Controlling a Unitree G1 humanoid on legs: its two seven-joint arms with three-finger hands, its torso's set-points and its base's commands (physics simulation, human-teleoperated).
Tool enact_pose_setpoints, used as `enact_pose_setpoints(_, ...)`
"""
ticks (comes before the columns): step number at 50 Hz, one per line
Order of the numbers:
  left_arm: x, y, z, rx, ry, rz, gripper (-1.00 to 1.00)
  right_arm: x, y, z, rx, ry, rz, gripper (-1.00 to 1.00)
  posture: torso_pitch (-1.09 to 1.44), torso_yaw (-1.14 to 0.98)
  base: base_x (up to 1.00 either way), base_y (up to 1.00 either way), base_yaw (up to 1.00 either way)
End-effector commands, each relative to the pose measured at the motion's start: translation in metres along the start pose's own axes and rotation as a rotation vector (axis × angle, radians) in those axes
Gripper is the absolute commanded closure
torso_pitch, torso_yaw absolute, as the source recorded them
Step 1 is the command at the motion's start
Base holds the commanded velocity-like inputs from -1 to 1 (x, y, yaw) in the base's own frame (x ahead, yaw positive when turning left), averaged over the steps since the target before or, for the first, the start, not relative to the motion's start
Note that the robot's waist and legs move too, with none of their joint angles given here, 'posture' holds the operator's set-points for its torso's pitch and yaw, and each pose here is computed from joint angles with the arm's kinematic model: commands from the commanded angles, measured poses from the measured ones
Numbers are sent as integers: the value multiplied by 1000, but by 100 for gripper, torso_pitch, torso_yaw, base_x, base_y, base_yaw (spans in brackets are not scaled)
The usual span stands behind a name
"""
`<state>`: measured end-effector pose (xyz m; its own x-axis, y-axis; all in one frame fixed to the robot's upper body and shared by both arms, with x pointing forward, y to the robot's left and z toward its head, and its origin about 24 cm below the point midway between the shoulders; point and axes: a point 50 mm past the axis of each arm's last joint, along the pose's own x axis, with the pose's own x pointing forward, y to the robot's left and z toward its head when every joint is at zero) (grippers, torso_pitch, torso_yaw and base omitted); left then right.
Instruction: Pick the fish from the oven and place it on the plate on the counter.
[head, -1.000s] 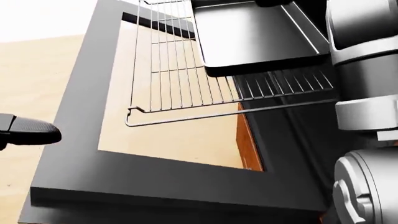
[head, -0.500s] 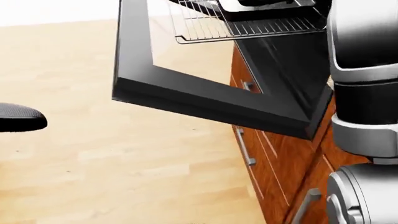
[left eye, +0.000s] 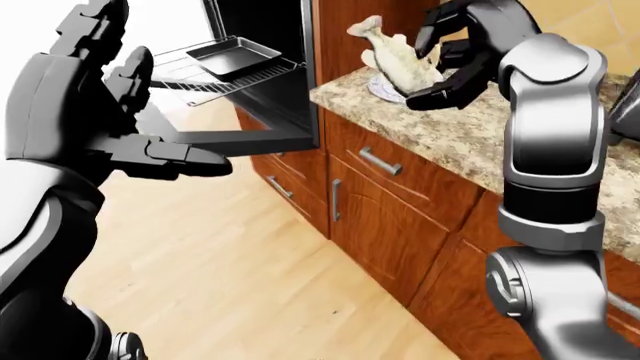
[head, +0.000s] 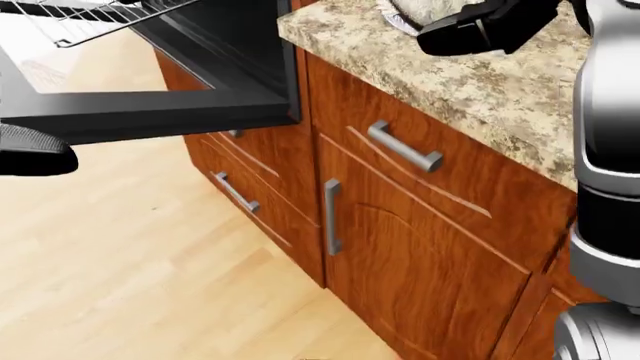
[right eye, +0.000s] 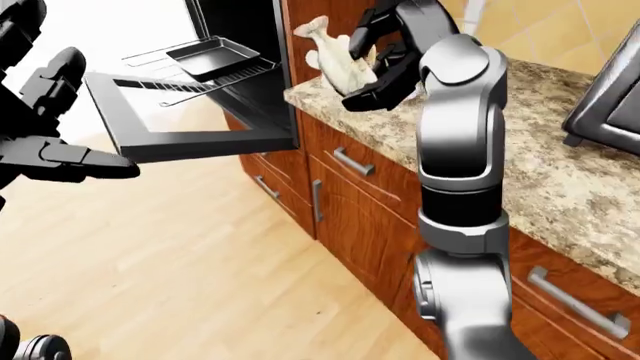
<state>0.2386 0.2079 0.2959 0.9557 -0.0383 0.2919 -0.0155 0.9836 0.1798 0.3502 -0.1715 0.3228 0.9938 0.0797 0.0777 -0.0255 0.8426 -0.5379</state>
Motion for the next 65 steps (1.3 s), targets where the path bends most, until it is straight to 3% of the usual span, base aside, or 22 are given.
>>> enact_pose_setpoints(1,-1,0,13,9,-71,5,-100,-10,-19,20,-16,-101,-89,100,0,0,0,0,-100)
enact_pose_setpoints(8,-2,-1,13,2,-73,9,-100,-12,-15,17,-20,-107,-75,99,0,0,0,0,-100)
enact_pose_setpoints(11,-2,-3,14,3,-75,5,-100,-15,-10,22,-23,-136,-50,100,0,0,0,-7,0)
enact_pose_setpoints(32,-4,0,17,3,-90,13,-100,-11,3,18,-15,-157,-43,100,0,0,60,5,0)
enact_pose_setpoints(46,-6,1,15,1,-91,17,-100,-11,2,18,-35,-168,-60,100,0,0,64,12,0)
enact_pose_setpoints(65,-9,4,15,-11,-96,28,-100,-12,-1,20,-22,-159,-65,100,0,0,-15,52,0)
